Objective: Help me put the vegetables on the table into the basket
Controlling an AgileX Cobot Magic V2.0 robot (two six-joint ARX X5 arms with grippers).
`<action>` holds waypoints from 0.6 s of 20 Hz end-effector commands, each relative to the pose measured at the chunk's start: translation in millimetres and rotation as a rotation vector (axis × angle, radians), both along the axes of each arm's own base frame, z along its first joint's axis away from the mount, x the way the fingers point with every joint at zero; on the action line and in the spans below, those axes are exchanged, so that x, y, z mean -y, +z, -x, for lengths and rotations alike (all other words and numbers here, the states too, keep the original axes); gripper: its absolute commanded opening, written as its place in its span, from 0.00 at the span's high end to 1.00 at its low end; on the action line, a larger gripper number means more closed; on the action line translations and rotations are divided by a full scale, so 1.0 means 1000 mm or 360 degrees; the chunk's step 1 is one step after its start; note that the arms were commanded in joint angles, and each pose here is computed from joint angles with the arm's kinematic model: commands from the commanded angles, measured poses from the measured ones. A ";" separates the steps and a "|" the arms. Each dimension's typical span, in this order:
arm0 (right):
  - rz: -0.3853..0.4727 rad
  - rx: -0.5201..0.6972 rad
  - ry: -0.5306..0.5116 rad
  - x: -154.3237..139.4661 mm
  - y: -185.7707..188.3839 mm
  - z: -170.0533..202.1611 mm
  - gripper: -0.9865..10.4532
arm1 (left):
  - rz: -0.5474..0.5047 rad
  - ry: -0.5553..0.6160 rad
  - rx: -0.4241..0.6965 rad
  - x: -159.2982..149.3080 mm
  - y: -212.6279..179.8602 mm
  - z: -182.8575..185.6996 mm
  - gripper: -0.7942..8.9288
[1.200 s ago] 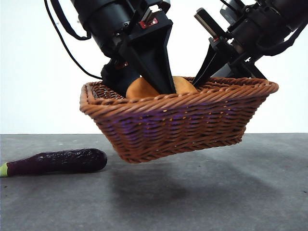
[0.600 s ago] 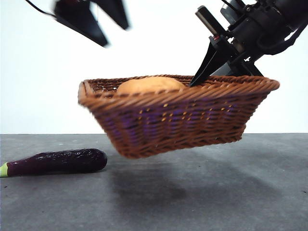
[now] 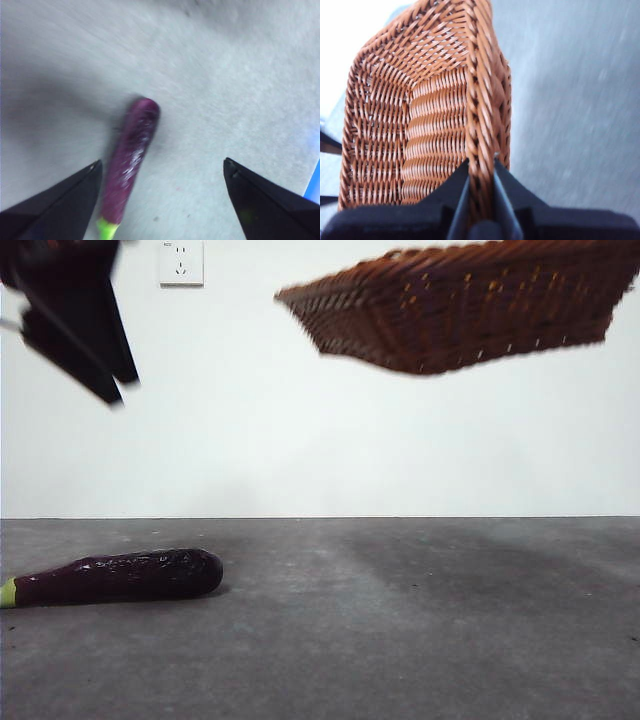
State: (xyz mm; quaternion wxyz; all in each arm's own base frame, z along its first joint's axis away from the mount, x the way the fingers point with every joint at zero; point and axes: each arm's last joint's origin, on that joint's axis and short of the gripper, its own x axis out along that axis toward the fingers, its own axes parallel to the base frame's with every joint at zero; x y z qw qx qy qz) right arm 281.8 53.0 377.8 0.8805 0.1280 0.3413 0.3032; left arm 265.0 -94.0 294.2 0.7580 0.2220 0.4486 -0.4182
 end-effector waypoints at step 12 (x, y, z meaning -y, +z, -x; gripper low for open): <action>0.0061 0.0045 0.0090 0.003 0.013 0.009 0.92 | -0.0090 -0.0137 -0.0254 0.026 -0.098 -0.058 0.50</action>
